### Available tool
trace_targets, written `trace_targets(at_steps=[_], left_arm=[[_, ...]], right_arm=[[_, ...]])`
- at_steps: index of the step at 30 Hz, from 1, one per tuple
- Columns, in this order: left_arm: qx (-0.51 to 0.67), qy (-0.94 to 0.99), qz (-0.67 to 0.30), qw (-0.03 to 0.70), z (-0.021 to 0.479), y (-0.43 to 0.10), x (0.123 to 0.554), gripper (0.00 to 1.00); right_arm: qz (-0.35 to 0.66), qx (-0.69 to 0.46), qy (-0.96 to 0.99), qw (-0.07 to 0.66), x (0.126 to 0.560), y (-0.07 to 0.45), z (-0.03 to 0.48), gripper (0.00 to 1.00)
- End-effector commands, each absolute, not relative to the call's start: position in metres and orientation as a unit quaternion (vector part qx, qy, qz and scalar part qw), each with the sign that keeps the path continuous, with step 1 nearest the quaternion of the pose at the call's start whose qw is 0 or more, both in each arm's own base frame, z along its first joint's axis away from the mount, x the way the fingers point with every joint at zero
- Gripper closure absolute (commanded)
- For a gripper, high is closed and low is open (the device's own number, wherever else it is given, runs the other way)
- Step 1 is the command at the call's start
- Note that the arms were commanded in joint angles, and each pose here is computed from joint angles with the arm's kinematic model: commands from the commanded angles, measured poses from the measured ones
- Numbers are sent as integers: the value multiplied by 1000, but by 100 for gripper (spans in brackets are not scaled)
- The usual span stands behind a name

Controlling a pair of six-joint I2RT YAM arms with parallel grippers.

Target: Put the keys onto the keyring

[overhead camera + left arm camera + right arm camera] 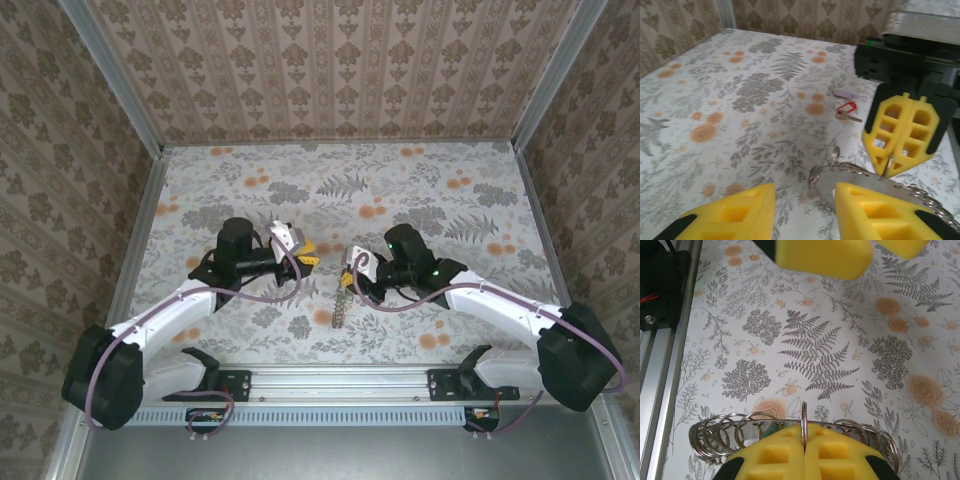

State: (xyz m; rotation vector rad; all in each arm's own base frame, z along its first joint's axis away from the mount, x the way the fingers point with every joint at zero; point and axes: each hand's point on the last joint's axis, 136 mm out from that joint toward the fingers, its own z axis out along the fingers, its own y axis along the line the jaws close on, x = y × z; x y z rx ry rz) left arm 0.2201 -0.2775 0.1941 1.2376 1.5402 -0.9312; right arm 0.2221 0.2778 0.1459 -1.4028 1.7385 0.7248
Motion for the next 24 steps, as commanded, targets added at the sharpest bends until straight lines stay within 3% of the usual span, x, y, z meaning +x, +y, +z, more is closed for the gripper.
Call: trace_targets(at_steps=[1, 24], left_arm=[[558, 577, -409, 433, 199, -291, 197, 64], [608, 546, -458, 349, 183, -311, 184, 64]], right_arm=[[285, -564, 654, 417, 230, 289, 166, 100], [282, -566, 647, 426, 236, 292, 172, 100]])
